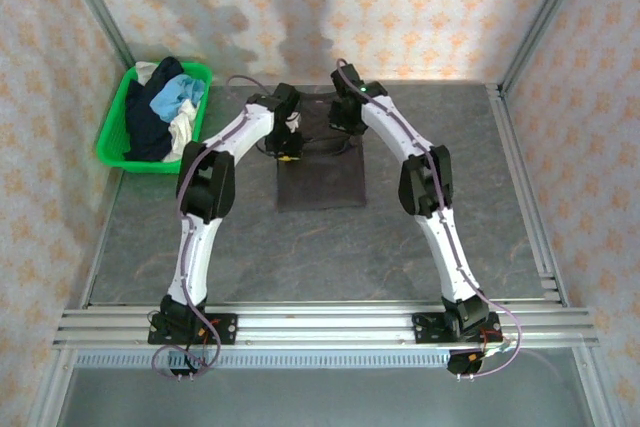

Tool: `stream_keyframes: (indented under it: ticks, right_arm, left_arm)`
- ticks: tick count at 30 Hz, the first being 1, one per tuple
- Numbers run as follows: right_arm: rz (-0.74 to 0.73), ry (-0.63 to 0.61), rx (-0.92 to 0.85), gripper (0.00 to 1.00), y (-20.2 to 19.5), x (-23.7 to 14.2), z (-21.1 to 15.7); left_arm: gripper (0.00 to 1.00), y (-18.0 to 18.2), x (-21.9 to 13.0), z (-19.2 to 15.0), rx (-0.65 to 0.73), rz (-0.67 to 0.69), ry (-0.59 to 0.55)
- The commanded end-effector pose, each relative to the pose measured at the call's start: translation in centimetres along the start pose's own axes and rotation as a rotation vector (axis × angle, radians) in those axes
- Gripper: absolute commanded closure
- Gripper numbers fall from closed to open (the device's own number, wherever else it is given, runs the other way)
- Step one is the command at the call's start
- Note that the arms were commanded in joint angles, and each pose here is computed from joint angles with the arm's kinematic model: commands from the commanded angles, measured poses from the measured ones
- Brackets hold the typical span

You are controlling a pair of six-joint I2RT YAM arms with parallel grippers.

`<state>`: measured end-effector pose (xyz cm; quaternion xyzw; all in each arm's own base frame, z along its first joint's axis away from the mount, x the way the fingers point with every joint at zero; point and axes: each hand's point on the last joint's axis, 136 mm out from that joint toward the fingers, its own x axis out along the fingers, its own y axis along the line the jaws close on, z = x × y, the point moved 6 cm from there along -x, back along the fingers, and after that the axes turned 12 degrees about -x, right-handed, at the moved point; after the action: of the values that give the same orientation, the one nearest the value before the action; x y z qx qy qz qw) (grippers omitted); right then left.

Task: Fold and stack the t-shirts

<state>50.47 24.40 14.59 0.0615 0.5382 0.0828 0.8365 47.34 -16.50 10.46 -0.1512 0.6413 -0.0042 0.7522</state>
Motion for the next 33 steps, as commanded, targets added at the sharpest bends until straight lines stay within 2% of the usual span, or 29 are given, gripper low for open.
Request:
stream_keyframes:
  ticks: [1,5,10,18,23,30,33]
  right_arm:
    - [0.003,-0.091,-0.04,0.79,0.6,-5.6,-0.1]
    - [0.048,-0.106,-0.057,0.79,0.4,-6.0,-3.3]
    - [0.09,-0.067,-0.086,0.81,0.5,-3.8,-6.0]
    - [0.067,-0.029,-0.069,0.92,0.5,0.1,-5.3]
    - [0.075,-0.041,-0.035,0.94,0.8,1.4,-4.3]
    - [0.036,-0.066,-0.003,0.93,1.0,2.6,-2.6]
    - [0.028,-0.075,-0.003,0.93,1.2,3.2,-1.7]
  left_arm:
    - [0.85,-0.5,-1.5,1.3,-0.062,-0.051,-0.009]
    - [0.9,-0.1,-1.5,2.9,-0.145,-0.109,-0.036]
    - [0.92,0.0,-1.6,4.3,-0.178,-0.129,-0.065]
    - [1.0,1.5,-1.1,6.5,-0.232,-0.133,-0.077]
    - [1.0,2.8,-3.0,7.1,-0.233,-0.118,-0.086]
    - [0.78,3.3,-5.8,5.6,-0.174,-0.076,-0.145]
    - [0.66,3.0,-5.8,4.2,-0.078,-0.039,-0.143]
